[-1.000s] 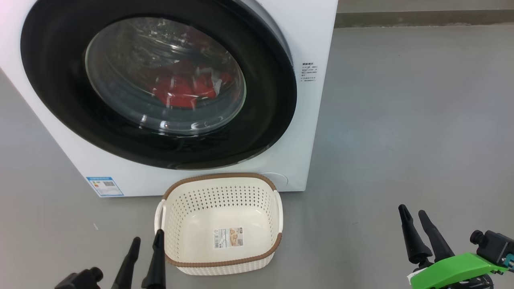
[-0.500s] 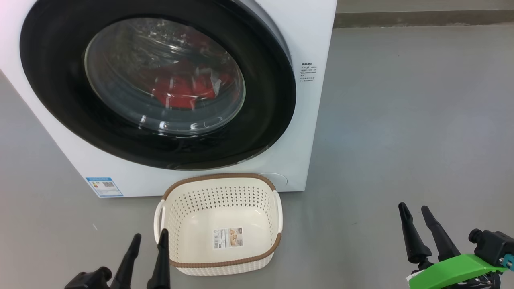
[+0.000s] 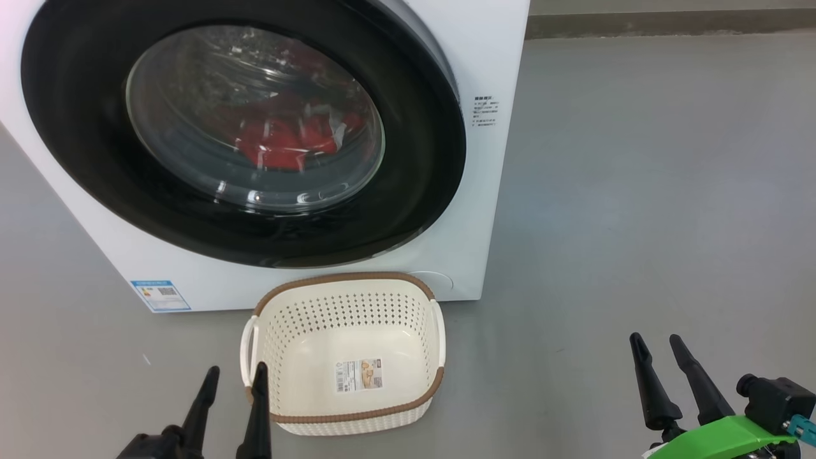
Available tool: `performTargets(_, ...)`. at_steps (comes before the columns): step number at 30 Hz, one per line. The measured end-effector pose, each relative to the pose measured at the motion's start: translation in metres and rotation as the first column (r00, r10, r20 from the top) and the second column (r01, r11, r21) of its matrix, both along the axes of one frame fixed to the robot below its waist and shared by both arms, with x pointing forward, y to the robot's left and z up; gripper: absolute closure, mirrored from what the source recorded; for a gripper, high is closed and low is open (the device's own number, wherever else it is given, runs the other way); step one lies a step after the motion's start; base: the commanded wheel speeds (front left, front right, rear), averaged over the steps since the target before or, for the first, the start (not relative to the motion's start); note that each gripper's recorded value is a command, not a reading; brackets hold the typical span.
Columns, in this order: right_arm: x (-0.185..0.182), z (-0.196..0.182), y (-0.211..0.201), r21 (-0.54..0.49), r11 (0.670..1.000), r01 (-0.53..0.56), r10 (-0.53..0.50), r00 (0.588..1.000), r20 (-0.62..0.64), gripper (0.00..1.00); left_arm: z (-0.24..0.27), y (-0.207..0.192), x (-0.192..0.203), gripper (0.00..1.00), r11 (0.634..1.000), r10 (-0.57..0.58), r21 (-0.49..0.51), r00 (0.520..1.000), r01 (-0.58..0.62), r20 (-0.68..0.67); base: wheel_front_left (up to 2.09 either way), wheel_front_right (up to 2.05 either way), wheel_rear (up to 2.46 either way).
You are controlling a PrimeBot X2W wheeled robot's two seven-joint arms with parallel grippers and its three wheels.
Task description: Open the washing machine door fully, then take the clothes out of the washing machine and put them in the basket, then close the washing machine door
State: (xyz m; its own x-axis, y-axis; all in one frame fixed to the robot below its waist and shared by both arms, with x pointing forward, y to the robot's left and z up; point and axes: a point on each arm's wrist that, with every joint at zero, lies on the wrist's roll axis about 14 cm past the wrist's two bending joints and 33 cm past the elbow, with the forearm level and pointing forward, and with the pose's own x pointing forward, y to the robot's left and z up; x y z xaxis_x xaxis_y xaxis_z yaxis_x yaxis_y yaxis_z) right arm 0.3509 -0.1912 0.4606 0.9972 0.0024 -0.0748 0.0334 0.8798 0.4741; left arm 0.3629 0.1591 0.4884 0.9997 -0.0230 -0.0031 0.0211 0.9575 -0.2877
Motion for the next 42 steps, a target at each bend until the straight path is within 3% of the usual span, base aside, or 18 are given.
performTargets(15, -0.002, -0.002, -0.004, -0.120, 0.993, -0.010, 0.011, 1.000, 0.011, 0.00, 0.000, -0.003, 0.001, 0.00, 0.988, -0.021, 0.155, 0.999, 0.016, 0.027, 0.00, 0.00, 0.00)
performTargets(36, -0.003, 0.007, -0.009, -0.094, 0.995, 0.018, -0.014, 0.999, 0.043, 0.00, -0.007, 0.005, -0.006, 0.00, 0.993, 0.008, 0.120, 1.000, -0.009, 0.004, 0.00, 0.00, 0.00)
performTargets(37, -0.002, 0.008, -0.009, -0.091, 0.996, 0.018, -0.014, 0.999, 0.046, 0.16, -0.006, 0.005, -0.006, 0.00, 0.993, 0.008, 0.120, 1.000, -0.008, 0.004, 0.00, 0.00, 0.00)
performTargets(38, -0.002, 0.009, -0.009, -0.081, 0.996, 0.021, -0.017, 0.999, 0.050, 0.55, -0.006, 0.005, -0.005, 0.00, 0.993, 0.008, 0.120, 1.000, -0.008, 0.004, 0.00, 0.00, 0.00)
performTargets(40, -0.002, 0.012, -0.008, -0.076, 0.997, 0.020, -0.016, 0.998, 0.057, 1.00, -0.006, 0.005, -0.006, 0.00, 0.993, 0.007, 0.120, 1.000, -0.008, 0.004, 0.00, 0.00, 0.00)
performTargets(42, 0.000, 0.017, -0.007, -0.060, 0.998, 0.022, -0.017, 0.997, 0.074, 1.00, -0.006, 0.004, -0.006, 0.00, 0.993, 0.000, 0.118, 1.000, 0.000, 0.005, 0.00, 0.00, 0.00)
